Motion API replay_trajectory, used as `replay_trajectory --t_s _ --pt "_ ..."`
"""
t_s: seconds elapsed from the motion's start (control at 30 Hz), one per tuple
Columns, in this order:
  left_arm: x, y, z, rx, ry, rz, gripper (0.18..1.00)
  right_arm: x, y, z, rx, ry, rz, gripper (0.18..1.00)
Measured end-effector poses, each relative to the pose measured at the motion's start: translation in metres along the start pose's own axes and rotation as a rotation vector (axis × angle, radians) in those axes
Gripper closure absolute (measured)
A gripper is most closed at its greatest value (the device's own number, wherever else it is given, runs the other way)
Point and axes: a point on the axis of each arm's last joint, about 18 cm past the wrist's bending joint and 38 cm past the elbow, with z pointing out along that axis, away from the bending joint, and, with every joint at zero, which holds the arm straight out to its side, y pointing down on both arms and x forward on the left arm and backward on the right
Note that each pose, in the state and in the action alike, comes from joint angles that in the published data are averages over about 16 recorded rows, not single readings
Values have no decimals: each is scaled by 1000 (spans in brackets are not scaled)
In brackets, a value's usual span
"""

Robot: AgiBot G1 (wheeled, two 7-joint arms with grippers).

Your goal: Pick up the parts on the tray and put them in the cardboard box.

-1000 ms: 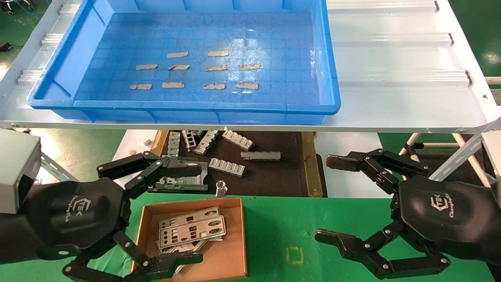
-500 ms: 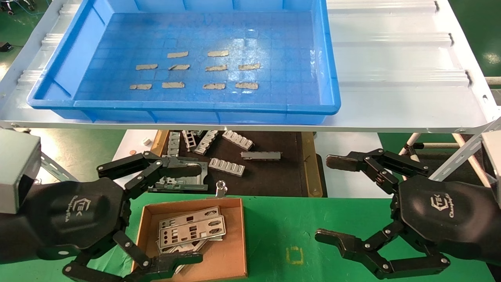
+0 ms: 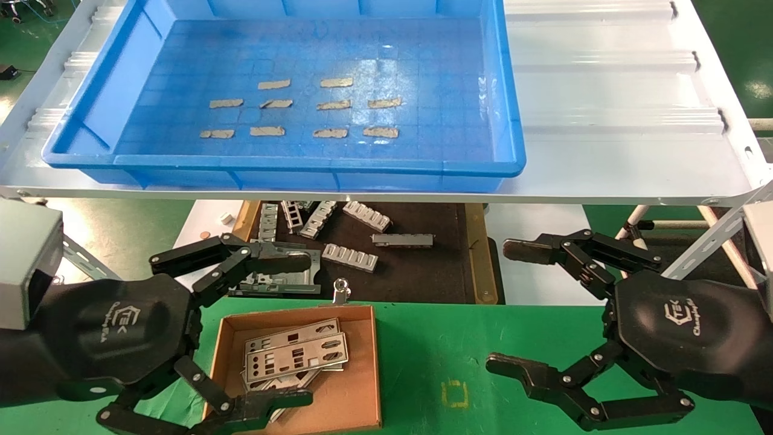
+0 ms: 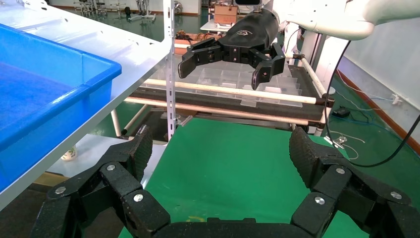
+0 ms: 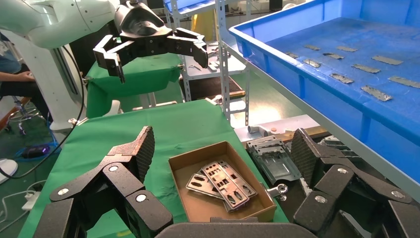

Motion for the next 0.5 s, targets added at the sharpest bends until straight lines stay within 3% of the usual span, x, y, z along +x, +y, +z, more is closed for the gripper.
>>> replay_trajectory --t_s 0.5 --pt "0 0 0 0 0 0 184 0 0 0 0 0 0 178"
